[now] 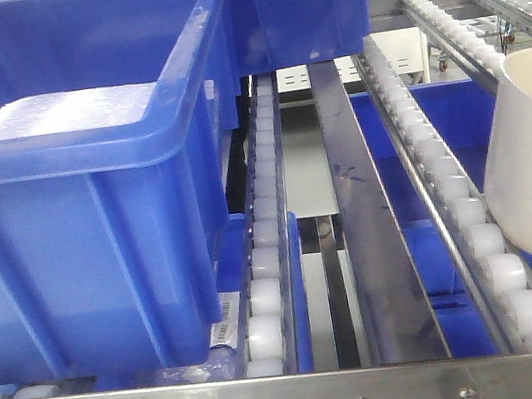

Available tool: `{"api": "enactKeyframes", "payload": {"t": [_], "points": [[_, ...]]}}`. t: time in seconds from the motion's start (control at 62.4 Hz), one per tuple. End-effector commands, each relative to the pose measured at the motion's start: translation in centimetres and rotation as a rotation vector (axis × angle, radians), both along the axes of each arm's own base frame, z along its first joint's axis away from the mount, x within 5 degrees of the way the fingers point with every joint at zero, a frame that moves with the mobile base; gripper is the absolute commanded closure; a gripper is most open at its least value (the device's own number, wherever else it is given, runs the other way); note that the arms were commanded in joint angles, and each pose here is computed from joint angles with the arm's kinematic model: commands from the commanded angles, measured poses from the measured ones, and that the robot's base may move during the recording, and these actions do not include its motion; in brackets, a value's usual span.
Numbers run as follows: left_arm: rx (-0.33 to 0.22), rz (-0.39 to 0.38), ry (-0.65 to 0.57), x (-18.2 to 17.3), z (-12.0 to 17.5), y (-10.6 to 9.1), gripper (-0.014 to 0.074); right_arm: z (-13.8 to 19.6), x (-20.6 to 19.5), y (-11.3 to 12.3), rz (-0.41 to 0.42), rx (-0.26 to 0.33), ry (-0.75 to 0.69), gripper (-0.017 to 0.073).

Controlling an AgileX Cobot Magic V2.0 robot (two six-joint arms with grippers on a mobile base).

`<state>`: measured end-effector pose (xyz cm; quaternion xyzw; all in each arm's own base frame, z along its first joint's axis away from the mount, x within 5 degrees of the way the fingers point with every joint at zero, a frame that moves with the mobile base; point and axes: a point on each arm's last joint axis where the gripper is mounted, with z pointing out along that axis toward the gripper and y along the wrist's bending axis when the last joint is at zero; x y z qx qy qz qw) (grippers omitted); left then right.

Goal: Move white bin to right shelf second layer

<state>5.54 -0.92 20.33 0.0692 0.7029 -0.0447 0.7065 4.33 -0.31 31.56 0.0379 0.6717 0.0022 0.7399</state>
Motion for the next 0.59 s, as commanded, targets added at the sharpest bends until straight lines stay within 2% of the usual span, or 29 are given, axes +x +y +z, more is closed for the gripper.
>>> {"api": "enactKeyframes", "payload": {"t": [0.0,0.08,0.353,0.433,0.577], "points": [[-0.019,-0.002,-0.060,0.0,-0.4,0.0,0.0509,0.9,-0.5,0.0,-0.002,-0.014,-0.108,0.0511],[-0.019,-0.002,-0.060,0.0,-0.4,0.0,0.0509,-1.0,-0.5,0.0,-0.002,-0.013,-0.091,0.0511],[-0.019,-0.002,-0.060,0.0,-0.4,0.0,0.0509,-9.6,0.8,0.1,0.012,0.042,0.011,0.0511],[-0.019,-0.002,-0.060,0.0,-0.4,0.0,0.0509,-10.8,1.1,0.1,0.013,0.043,0.010,0.0511],[-0.019,-0.002,-0.060,0.0,-0.4,0.0,0.0509,-10.9,1.1,0.1,0.012,0.042,0.029,0.0511]]}}
